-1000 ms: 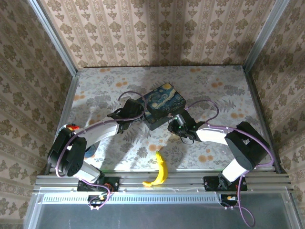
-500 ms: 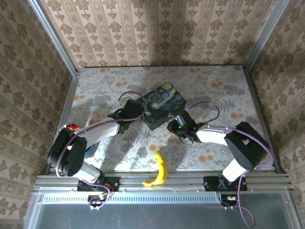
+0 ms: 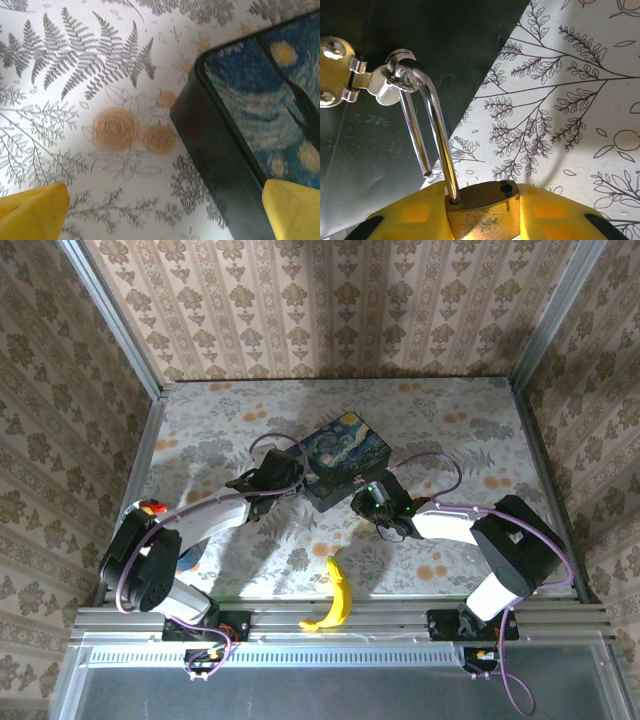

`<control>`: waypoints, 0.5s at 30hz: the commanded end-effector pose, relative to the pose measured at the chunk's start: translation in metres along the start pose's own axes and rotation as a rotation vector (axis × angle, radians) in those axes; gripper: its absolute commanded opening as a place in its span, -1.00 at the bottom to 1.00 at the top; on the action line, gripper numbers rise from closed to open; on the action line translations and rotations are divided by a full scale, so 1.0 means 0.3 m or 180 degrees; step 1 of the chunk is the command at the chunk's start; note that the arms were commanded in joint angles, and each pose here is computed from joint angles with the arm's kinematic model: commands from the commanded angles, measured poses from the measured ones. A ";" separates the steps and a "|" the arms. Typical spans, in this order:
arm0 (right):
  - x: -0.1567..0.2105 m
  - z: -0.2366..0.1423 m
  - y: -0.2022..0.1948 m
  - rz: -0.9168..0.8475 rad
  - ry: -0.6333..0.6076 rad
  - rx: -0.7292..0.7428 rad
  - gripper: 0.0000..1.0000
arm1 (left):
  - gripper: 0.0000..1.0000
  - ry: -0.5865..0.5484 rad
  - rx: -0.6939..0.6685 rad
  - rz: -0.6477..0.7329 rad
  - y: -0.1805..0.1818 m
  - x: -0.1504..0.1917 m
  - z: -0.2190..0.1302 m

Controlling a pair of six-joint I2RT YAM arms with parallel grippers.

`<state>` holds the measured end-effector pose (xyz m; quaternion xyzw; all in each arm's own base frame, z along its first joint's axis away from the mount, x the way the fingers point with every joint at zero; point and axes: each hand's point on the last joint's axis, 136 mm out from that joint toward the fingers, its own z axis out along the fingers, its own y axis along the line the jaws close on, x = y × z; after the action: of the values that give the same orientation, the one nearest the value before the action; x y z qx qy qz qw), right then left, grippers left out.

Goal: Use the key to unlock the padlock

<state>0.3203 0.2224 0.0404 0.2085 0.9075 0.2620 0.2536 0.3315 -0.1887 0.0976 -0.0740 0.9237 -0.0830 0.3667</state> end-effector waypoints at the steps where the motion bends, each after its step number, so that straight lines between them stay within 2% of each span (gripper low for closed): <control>1: -0.025 0.006 0.004 0.0059 -0.0148 0.0008 -1.00 | 1.00 0.0055 0.0069 0.0206 -0.015 0.025 -0.063; 6: -0.027 0.003 0.007 0.0068 -0.0159 -0.0010 -1.00 | 1.00 -0.0053 0.0139 0.0354 -0.079 0.000 -0.082; 11: -0.027 0.004 0.010 0.0083 -0.0154 -0.0022 -1.00 | 1.00 0.0091 0.0183 0.0405 -0.129 0.041 -0.025; 15: -0.028 0.005 0.004 0.0089 -0.0169 -0.0005 -1.00 | 1.00 0.0274 0.0090 0.0443 -0.121 0.093 0.024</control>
<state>0.3219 0.2224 0.0417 0.2174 0.9039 0.2655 0.2554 0.3242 -0.2290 0.0980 -0.0151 0.9288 -0.0899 0.3591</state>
